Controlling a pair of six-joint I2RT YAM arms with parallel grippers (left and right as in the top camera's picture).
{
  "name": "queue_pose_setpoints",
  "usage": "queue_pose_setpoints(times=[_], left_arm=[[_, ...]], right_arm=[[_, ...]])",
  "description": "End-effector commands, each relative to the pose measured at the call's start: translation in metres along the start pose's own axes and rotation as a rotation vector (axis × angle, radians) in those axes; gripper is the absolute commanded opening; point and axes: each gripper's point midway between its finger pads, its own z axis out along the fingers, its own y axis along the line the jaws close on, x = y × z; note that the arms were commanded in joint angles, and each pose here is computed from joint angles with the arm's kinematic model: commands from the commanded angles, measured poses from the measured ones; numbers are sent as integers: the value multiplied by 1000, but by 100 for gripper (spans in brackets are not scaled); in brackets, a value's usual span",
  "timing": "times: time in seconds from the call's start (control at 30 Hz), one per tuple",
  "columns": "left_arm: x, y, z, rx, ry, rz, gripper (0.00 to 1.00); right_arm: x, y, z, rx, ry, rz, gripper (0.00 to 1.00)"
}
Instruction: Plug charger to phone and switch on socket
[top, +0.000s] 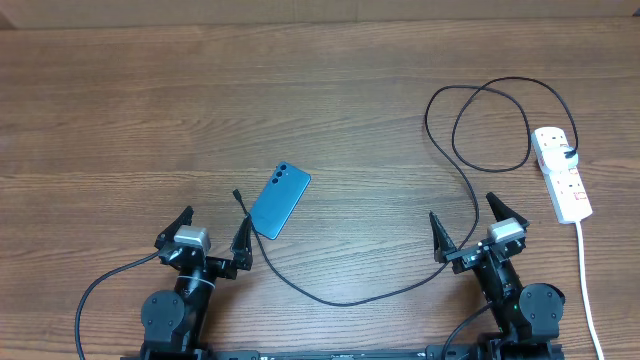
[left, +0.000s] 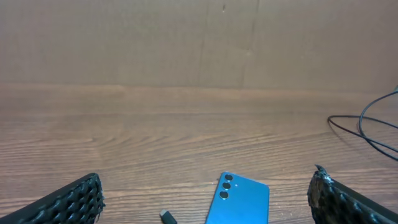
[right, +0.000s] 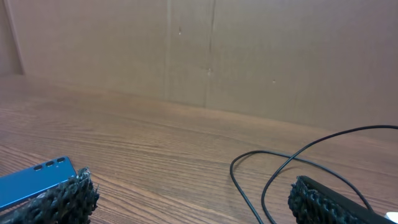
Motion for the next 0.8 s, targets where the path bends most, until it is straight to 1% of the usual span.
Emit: queue_pose_setpoints(times=[0.0, 0.07, 0.1, 0.23, 0.33, 0.5, 0.63, 0.73, 0.77], left_arm=[[-2, 6, 0, -30, -14, 30, 100], [-4, 15, -1, -86, -23, 49, 100], [-9, 15, -1, -87, -41, 48, 100], [-39, -8, -7, 28, -108, 49, 100], [-67, -11, -19, 21, -115, 48, 100], [-132, -18, -51, -9, -129, 55, 100], [-189, -27, -68, -15, -66, 60, 100], [-222, -32, -64, -16, 51, 51, 100], [-233, -35, -59, -9, 116, 43, 100]], right_arm=[[1, 2, 0, -10, -6, -3, 100], [1, 2, 0, -10, -5, -3, 100], [1, 2, 0, -10, -6, -3, 100], [1, 2, 0, -10, -5, -3, 100], [1, 2, 0, -10, -5, -3, 100], [1, 2, 0, -10, -5, -3, 100], [1, 2, 0, -10, -5, -3, 100], [2, 2, 0, -10, -5, -2, 100], [2, 2, 0, -11, -3, -2, 100]])
